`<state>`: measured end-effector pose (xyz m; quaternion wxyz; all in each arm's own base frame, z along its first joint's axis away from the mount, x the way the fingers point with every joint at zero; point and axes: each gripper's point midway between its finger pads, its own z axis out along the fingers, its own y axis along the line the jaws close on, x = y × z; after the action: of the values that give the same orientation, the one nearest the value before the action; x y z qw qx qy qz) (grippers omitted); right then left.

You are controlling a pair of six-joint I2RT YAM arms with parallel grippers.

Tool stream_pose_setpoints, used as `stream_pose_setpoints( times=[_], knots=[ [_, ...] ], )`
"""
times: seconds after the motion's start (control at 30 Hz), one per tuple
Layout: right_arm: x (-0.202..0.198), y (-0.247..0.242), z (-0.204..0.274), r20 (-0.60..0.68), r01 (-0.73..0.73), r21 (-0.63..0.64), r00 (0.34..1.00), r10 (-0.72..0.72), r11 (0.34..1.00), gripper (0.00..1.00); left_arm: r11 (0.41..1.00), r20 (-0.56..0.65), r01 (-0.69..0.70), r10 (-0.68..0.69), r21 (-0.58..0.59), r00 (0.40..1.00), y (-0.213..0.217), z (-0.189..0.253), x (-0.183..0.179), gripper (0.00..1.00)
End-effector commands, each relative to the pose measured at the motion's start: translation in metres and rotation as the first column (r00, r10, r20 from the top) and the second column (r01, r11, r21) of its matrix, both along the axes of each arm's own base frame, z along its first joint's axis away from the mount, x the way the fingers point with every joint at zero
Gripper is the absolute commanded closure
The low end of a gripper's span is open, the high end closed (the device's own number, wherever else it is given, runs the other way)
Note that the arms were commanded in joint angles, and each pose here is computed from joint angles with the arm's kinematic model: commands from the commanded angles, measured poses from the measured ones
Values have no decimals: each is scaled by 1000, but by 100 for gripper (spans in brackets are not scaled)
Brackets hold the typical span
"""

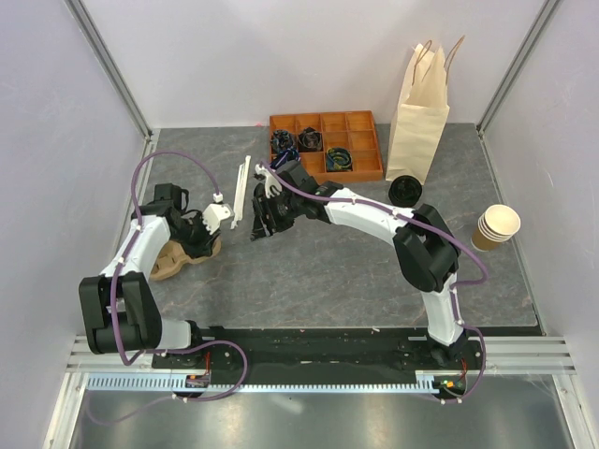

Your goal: Pack the takeout coffee

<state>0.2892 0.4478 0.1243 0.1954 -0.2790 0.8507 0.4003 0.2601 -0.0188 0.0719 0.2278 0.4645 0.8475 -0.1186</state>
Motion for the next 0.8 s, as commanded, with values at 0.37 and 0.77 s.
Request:
stream_pose_setpoints(
  times=[0.37,0.77],
  knots=[
    [13,30,23,-12,-4,115,1000,5,993,40,1000,72,13,-12,-19,997,-5,35,5,98],
    [16,78,34,-150,68,281,988,-27,957,49,1000,121,14,-11,-25,993,-7,38,2,98]
  ],
)
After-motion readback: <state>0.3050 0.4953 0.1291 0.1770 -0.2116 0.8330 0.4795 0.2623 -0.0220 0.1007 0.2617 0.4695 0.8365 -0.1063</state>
